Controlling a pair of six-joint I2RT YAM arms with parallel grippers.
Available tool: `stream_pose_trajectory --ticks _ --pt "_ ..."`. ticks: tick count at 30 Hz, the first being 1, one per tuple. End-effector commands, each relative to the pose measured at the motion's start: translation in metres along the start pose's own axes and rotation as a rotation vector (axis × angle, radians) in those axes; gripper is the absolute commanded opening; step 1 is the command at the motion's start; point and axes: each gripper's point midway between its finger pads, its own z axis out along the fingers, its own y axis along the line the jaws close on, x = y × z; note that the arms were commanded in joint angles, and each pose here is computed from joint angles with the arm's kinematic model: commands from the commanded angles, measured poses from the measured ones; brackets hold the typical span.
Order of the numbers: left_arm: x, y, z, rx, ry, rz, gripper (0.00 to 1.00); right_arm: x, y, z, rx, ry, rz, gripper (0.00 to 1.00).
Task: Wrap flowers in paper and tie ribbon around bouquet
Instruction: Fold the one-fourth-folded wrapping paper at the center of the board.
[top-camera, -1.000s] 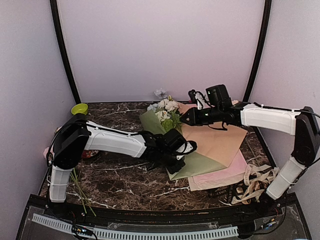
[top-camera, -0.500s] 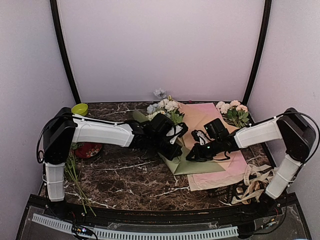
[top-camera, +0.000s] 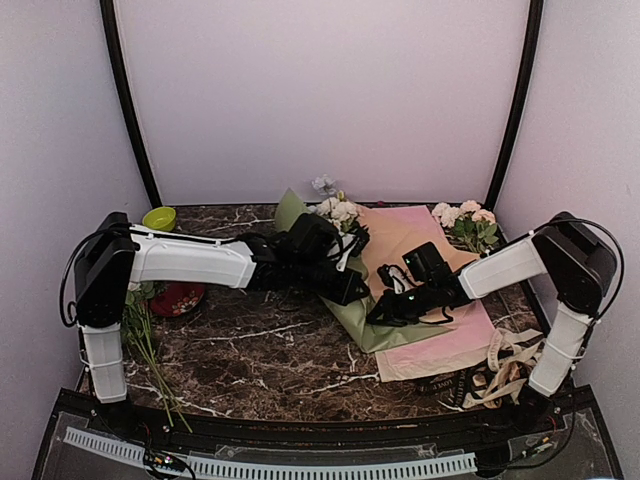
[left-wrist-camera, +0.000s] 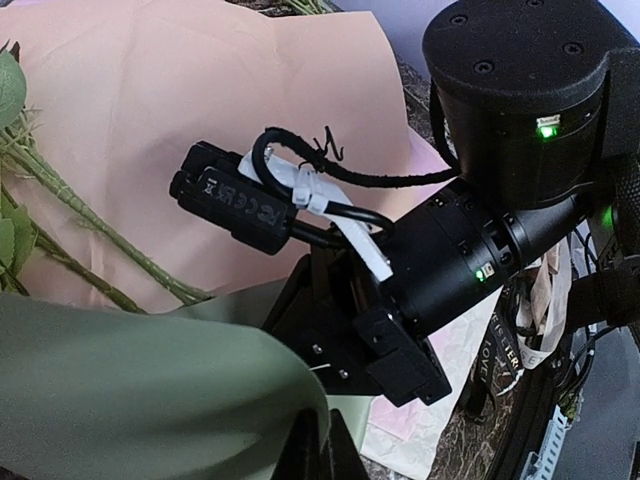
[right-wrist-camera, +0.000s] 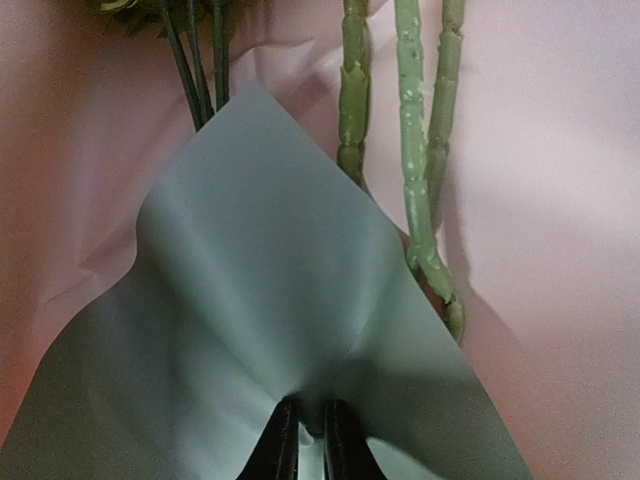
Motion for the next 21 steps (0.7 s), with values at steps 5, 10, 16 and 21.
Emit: stream_pose_trajectory --ticks 5,10,16,21 --pt "0.002 0.012 0.018 0.013 0.004 -0.098 0.0 0.012 -0.01 0.002 0.058 0.027 0.021 0.11" --pt "0.007 0.022 0.026 -0.016 0.021 -0.111 0.0 0.004 0.005 -0.006 0.044 -0.01 -0.001 0.11" --pt "0.01 0.027 0.028 -0.032 0.024 -0.115 0.0 0.0 0.02 -0.021 0.04 -0.065 -0.024 0.11" --pt "0.011 0.028 0.028 -0.037 0.025 -0.115 0.0 0.001 0.044 -0.036 -0.004 -0.107 -0.069 0.17"
